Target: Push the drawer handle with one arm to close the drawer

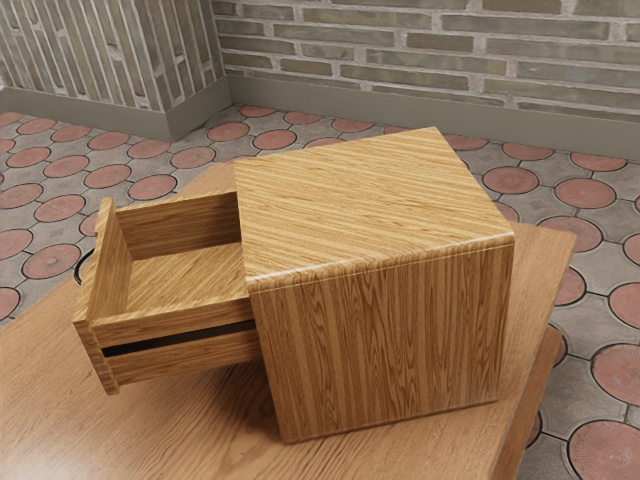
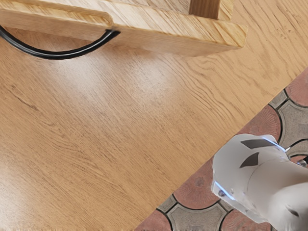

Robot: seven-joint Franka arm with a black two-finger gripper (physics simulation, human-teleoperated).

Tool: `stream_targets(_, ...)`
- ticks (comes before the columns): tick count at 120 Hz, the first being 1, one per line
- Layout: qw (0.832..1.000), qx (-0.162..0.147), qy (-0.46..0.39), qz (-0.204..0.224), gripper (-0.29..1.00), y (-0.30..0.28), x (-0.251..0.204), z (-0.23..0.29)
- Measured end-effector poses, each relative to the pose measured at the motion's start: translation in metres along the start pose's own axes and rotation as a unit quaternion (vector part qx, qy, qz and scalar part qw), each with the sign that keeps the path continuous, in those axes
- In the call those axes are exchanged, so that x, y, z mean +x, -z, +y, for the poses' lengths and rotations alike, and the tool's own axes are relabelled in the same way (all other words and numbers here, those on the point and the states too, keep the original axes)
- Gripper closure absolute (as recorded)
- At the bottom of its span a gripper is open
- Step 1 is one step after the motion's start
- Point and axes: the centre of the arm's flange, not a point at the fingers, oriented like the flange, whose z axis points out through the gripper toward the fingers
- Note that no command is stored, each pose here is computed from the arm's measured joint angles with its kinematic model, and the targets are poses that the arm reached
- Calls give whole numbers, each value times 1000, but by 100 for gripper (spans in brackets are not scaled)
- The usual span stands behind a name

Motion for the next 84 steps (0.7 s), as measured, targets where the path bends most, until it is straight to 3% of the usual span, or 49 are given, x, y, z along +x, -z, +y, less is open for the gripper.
stream_targets(13,1000,-14,-5,-25,29,-31,8,-25)
stream_targets(25,999,-9,-13,-33,49,-53,14,-37)
stream_targets(38,999,-1,-19,-38,63,-75,25,-59)
stream_targets(84,999,20,-37,-25,77,-111,44,-99)
